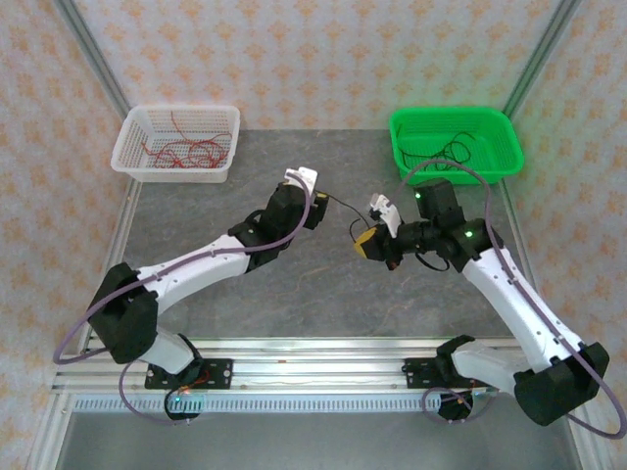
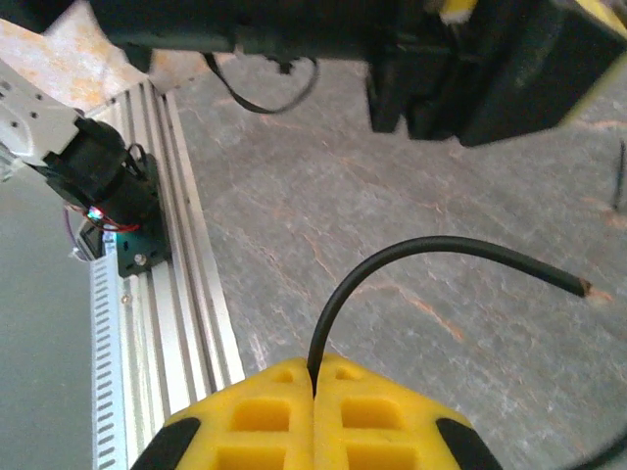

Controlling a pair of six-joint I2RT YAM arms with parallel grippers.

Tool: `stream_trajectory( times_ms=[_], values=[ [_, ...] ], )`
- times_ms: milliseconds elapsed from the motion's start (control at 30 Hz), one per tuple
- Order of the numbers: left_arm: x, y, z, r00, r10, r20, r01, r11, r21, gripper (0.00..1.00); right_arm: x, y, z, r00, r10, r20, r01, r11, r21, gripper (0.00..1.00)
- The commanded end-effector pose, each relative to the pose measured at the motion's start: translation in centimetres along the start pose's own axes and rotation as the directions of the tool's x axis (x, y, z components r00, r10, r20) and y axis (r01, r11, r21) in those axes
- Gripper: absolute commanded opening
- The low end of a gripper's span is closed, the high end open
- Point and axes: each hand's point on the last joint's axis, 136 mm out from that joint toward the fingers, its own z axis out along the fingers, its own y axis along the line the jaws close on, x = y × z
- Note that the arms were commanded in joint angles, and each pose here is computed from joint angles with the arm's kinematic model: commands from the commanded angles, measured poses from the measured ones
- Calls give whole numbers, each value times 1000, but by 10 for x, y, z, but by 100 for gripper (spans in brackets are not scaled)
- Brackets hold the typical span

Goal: Untangle the cables

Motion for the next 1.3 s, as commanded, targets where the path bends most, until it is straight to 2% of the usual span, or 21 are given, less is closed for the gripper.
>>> stream_trajectory(
  times_ms=[0,200,367,733,967,1100,1267],
  values=[
    [-5,-23,8,1000,6,19,-8,994,106,67,-34,11,-13,989,-50,137,51,999,-9,0],
    [24,-38,13,999,-45,-17,47,981,187,66,-88,-7,-36,948,-14,318,-30,991,132,0],
    [43,-37,11,998,-54,-41,61,979,195,65,-122,-18,-62,897,-8,441,-107,966,235,0],
    [63,-34,0,994,-93,-59,104,971,216,65,-185,-29,-134,728,-108,677,-243,883,402,0],
    [55,-33,-24,990,-134,-45,141,958,249,69,-220,-28,-183,638,-232,734,-291,810,509,0],
    [39,-27,-48,988,-152,-10,149,955,256,76,-242,-25,-220,599,-340,726,-316,732,603,0],
    [13,-12,-80,979,-194,69,170,949,264,83,-263,-24,-258,587,-452,671,-338,617,711,0]
  ],
)
